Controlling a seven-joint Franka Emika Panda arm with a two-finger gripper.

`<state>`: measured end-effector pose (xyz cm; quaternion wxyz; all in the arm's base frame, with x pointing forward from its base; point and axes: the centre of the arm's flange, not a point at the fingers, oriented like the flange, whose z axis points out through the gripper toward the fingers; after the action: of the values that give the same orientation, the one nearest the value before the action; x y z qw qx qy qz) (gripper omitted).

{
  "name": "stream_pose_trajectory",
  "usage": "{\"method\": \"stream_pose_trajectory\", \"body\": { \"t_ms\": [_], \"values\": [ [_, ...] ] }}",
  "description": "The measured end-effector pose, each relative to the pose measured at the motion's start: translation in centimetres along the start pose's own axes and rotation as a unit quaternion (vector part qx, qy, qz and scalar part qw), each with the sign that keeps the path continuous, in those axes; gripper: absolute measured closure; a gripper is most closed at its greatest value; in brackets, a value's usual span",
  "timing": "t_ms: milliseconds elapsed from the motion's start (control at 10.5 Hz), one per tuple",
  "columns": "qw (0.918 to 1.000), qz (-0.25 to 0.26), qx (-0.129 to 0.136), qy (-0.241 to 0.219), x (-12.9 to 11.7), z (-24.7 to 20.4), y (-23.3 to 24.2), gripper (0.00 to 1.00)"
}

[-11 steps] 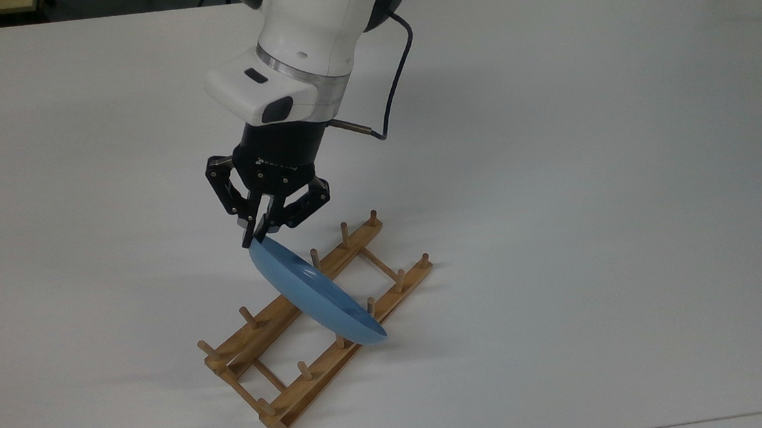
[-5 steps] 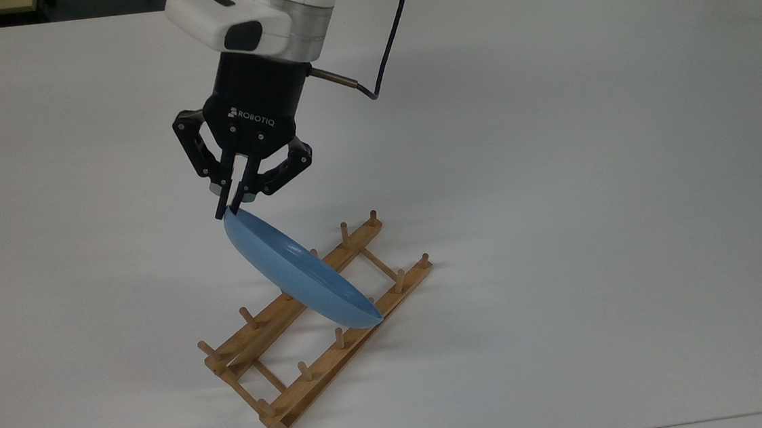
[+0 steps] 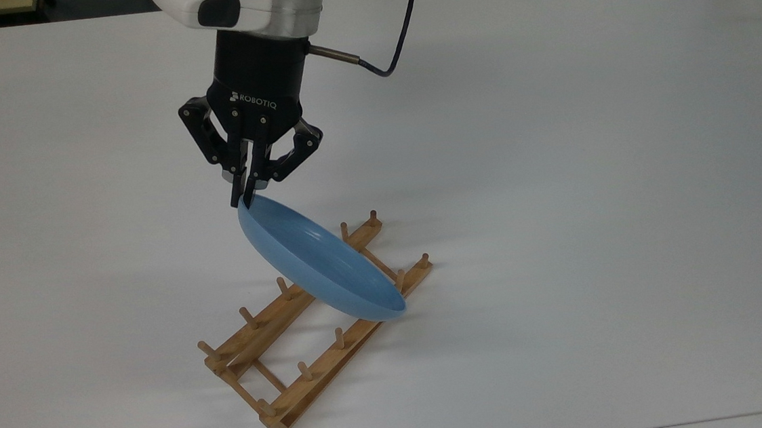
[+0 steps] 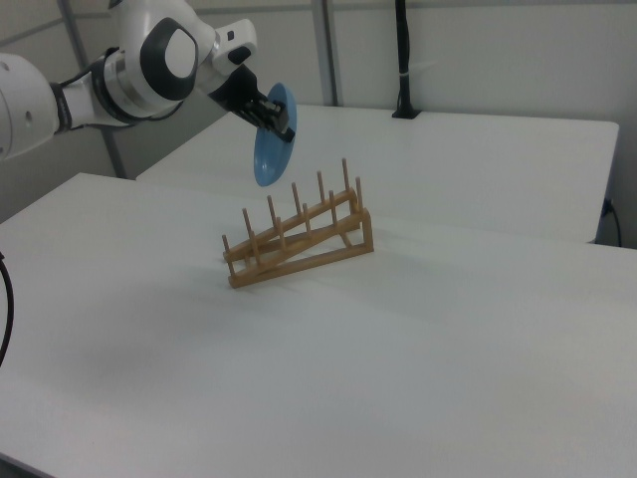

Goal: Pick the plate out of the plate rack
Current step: 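Lift the gripped blue plate up out of the rack slots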

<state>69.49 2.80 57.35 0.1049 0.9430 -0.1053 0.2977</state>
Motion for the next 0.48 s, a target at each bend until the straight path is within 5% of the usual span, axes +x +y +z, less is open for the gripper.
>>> {"method": "stream_pose_trajectory", "body": {
  "t_ms": [190,476],
  "values": [
    [0.9991,0.011,0.016,-0.037,-0.5,0.0,0.0,0.93],
    [0.9871,-0.054,0.062,-0.137,-2.6,0.8,-0.3,0.93]
  ]
}}
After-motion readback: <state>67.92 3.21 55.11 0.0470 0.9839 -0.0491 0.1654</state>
